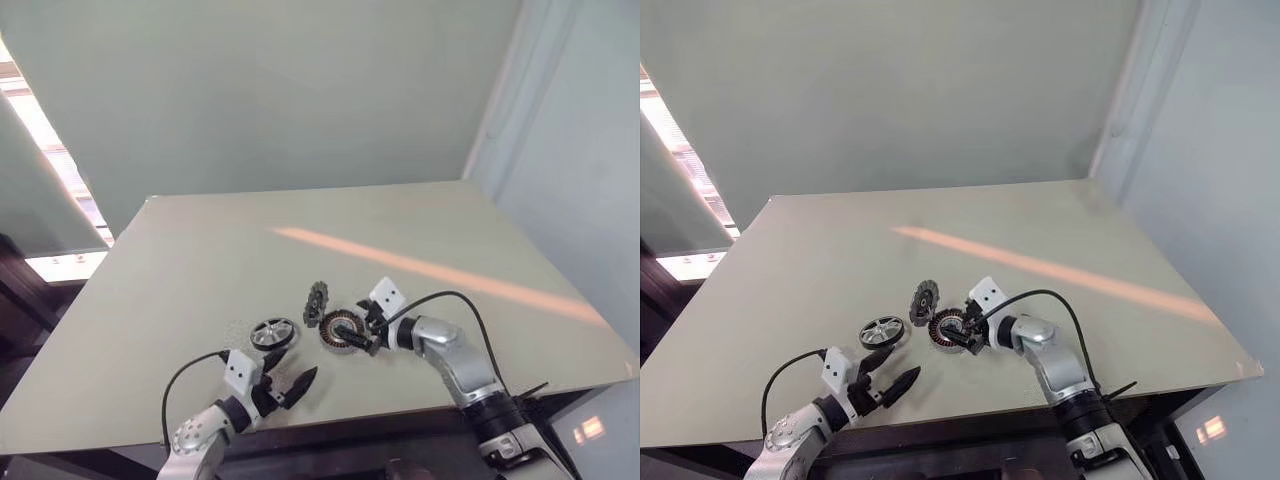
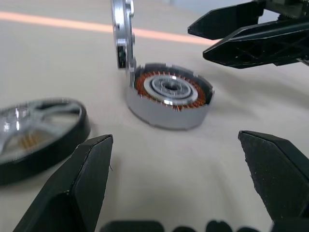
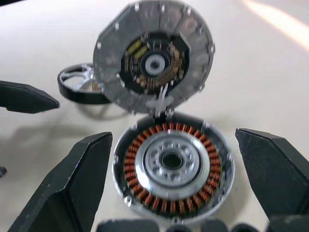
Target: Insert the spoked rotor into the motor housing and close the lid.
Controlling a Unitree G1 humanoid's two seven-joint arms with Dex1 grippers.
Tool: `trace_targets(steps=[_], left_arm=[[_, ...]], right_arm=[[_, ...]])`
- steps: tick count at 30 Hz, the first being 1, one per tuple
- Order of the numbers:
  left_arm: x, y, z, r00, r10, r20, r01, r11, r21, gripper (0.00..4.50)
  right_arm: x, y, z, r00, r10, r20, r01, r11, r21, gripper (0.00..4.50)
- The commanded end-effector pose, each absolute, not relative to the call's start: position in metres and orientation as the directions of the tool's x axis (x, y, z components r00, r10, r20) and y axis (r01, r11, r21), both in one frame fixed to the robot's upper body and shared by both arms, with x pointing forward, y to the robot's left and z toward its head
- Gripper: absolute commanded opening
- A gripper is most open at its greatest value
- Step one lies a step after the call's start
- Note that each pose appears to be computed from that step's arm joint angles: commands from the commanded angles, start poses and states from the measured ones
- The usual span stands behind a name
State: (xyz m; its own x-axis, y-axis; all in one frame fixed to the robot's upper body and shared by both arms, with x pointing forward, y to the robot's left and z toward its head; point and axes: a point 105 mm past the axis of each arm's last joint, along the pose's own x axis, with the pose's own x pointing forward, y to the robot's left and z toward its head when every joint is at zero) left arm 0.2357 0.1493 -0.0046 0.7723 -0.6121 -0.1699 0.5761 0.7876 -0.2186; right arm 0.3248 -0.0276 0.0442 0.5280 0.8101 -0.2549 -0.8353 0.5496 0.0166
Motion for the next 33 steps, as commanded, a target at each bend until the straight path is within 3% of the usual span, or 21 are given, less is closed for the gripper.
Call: trace_targets(steps=[1, 8, 10, 18, 22, 28, 33], left_arm=[[0.242, 0.151, 0.012, 0.792, -0.601, -0.111, 0.575, 0.795, -0.194, 4.5], [0.242, 0.151, 0.011, 0.79, -0.602, -0.115, 0.578, 0.795, -0.183, 4.5], [0.243, 0.15, 0.012, 0.787, -0.606, -0.114, 0.584, 0.792, -0.178, 4.5], [0.246, 0.146, 0.015, 0.783, -0.613, -0.103, 0.594, 0.787, -0.168, 4.5], [0.246, 0.147, 0.016, 0.785, -0.611, -0.102, 0.593, 0.788, -0.165, 4.5], [0.246, 0.148, 0.017, 0.793, -0.601, -0.101, 0.582, 0.796, -0.165, 4.5], [0.245, 0.153, 0.017, 0.832, -0.546, -0.099, 0.512, 0.824, -0.244, 4.5]], right_arm=[[0.324, -0.023, 0.059, 0.515, 0.834, -0.199, -0.853, 0.522, -0.022, 4.46], [0.325, -0.024, 0.054, 0.527, 0.82, -0.221, -0.843, 0.539, -0.012, 4.46], [0.33, -0.025, 0.052, 0.556, 0.799, -0.229, -0.82, 0.572, 0.003, 4.11], [0.346, -0.02, 0.045, 0.621, 0.738, -0.264, -0.762, 0.647, 0.018, 1.37], [0.346, -0.011, 0.037, 0.6, 0.748, -0.286, -0.776, 0.63, 0.02, 0.01], [0.34, -0.011, 0.01, 0.566, 0.729, -0.384, -0.792, 0.61, -0.01, 0.01], [0.346, -0.011, 0.028, 0.595, 0.747, -0.297, -0.778, 0.627, 0.019, 0.01]])
